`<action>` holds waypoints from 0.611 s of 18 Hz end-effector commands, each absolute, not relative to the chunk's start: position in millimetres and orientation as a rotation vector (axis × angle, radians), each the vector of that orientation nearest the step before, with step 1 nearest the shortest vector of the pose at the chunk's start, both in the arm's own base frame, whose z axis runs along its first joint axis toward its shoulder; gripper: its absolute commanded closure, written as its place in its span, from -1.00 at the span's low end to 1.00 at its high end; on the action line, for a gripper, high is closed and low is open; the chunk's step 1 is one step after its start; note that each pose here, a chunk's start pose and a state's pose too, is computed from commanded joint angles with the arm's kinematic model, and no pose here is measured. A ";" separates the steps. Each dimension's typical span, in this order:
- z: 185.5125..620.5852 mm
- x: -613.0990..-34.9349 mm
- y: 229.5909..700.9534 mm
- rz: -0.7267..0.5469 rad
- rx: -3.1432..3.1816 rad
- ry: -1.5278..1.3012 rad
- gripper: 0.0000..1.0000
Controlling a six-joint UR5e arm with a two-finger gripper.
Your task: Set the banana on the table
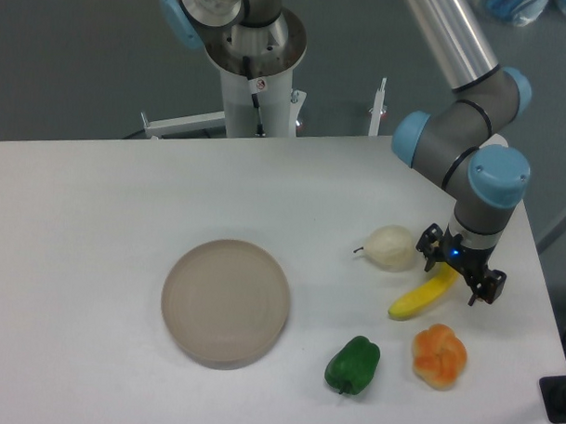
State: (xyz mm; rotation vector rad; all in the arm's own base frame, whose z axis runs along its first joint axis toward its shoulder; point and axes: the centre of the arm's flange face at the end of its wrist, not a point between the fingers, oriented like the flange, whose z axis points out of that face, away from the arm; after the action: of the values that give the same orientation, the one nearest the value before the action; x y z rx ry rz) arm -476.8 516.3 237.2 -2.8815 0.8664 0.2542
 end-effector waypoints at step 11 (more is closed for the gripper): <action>310.4 -425.5 600.3 0.440 -2.776 0.922 -1.00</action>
State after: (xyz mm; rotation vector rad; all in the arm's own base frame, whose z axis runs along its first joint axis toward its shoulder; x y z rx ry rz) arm -425.5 600.3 310.4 -2.7761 0.9224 0.4399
